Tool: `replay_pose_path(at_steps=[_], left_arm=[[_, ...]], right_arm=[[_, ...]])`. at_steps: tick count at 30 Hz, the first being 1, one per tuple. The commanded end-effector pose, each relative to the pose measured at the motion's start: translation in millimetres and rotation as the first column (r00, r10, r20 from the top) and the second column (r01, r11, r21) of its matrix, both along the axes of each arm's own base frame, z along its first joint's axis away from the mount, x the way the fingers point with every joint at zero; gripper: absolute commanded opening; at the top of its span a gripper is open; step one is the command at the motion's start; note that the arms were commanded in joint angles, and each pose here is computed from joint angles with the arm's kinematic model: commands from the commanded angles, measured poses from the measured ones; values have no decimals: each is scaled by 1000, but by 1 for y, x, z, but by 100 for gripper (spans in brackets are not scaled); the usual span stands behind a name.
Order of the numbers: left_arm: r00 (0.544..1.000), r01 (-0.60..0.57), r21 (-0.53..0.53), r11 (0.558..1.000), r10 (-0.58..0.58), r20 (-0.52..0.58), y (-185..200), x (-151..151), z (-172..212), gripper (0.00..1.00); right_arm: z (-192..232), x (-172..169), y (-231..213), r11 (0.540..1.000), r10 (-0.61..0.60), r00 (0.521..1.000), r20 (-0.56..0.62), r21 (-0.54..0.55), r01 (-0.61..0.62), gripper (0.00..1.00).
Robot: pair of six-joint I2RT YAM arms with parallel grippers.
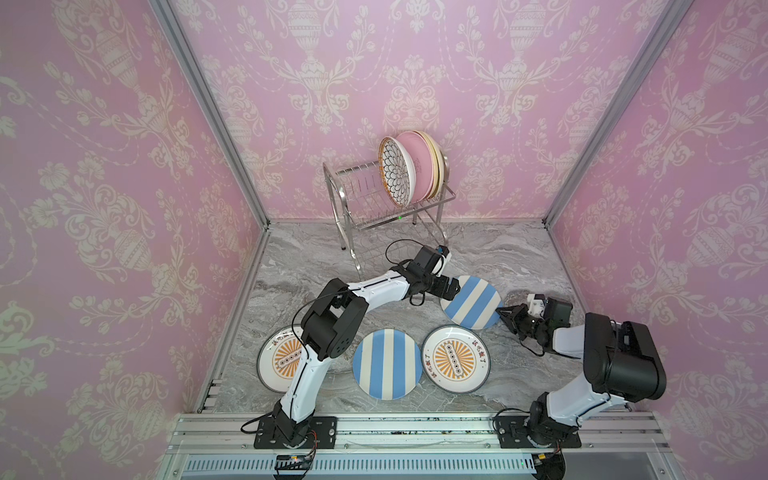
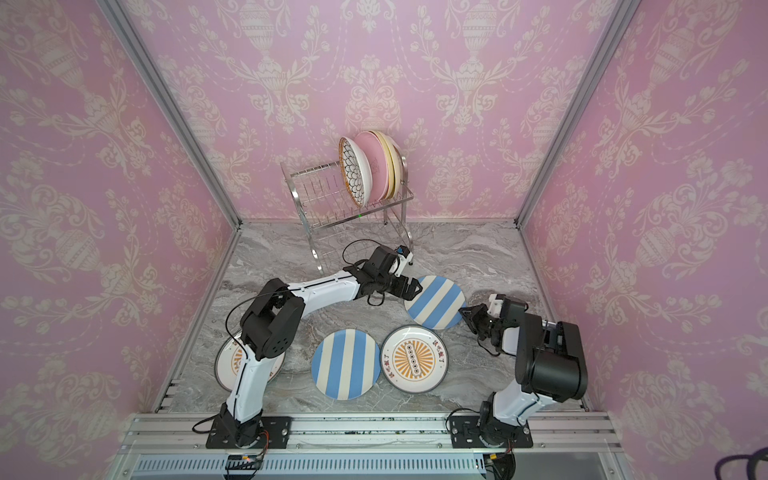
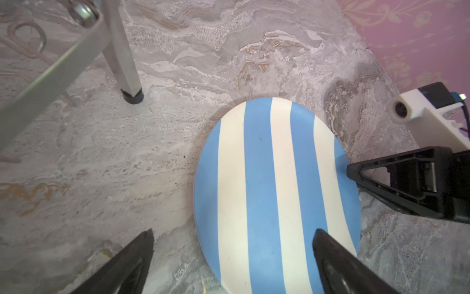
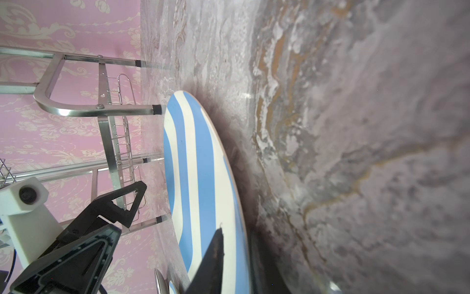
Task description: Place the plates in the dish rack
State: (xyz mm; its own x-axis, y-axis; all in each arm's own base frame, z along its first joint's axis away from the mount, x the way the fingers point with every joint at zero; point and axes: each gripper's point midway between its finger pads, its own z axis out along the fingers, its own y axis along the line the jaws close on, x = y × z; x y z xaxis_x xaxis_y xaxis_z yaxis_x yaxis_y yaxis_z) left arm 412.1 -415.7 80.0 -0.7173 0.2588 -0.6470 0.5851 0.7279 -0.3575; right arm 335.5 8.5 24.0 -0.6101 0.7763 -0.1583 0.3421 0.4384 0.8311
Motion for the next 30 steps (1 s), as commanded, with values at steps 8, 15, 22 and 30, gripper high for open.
replay_pose_path(at_steps=[8,15,22,30], left_arm=[[997,53,-42,998,-56,-58,-21,-5,-21,99],[996,51,-26,998,-53,-68,-20,-11,-27,99],[994,54,-71,996,-60,-96,-29,-20,-32,99],[997,18,-26,999,-20,-70,-19,-19,-31,99]], right_arm=[[-6,-1,7,1000,23,1000,-11,-8,-23,23],[-3,3,10,999,32,1000,1,-6,-32,22],[2,9,17,999,48,999,16,-6,-48,22],[5,13,17,999,44,999,26,-5,-44,20]])
